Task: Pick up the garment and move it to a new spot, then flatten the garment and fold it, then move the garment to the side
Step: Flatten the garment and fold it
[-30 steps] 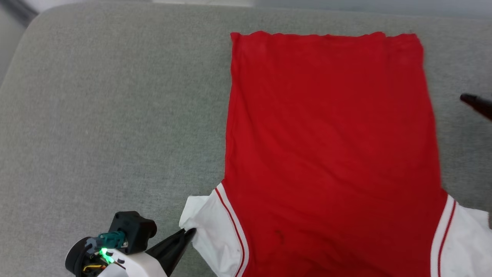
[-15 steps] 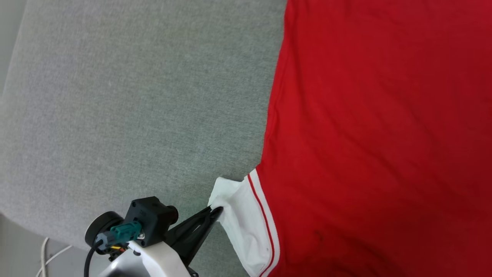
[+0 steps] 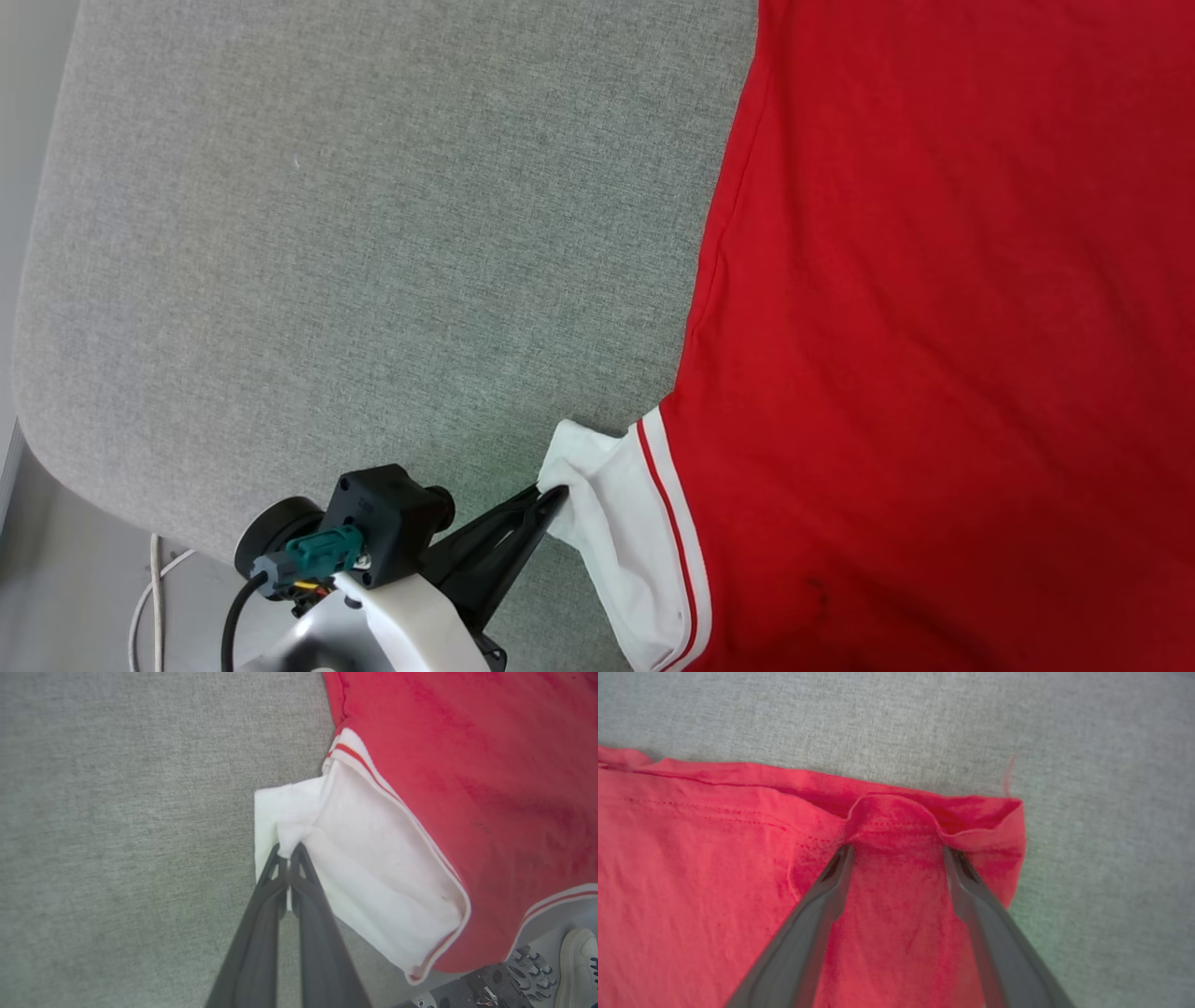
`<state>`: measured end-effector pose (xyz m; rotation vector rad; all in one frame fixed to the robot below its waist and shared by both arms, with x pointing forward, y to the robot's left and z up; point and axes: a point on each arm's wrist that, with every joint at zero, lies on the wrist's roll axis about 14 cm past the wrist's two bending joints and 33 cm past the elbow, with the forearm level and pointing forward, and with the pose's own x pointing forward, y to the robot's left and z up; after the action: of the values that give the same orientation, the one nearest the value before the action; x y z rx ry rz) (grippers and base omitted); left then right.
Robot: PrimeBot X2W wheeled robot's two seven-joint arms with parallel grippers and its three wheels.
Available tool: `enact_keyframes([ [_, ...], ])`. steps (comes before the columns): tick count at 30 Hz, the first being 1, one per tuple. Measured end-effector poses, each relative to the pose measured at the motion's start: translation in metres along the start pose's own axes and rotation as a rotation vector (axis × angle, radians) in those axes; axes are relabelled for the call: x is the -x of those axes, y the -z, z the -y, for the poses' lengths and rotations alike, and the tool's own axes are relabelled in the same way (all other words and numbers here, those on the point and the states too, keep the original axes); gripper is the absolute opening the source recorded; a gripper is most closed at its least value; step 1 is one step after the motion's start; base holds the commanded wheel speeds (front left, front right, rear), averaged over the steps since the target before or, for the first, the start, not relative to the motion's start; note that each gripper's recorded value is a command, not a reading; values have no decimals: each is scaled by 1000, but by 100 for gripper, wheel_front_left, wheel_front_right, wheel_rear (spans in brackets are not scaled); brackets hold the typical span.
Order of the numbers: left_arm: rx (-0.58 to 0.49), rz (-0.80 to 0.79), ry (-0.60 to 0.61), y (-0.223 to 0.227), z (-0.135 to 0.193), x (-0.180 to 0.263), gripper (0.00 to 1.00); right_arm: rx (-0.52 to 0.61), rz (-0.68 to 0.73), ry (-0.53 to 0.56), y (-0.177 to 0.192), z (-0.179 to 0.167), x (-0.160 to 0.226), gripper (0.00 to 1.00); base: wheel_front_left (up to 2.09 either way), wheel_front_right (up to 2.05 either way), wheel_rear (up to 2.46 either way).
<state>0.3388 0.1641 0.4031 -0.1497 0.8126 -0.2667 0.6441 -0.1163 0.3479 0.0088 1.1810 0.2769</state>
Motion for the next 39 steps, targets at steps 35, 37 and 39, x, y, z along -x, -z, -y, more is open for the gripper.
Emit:
enact_keyframes([
  [35, -80, 172, 63, -31, 24, 35, 0, -56, -151, 62, 168, 41, 124, 0, 0, 0, 0],
  [37, -76, 179, 73, -31, 28, 37, 0, -80, -139, 48, 180, 42, 136, 0, 0, 0, 0],
  [39, -73, 185, 81, -30, 31, 38, 0, -96, -142, 41, 198, 42, 146, 0, 0, 0, 0],
])
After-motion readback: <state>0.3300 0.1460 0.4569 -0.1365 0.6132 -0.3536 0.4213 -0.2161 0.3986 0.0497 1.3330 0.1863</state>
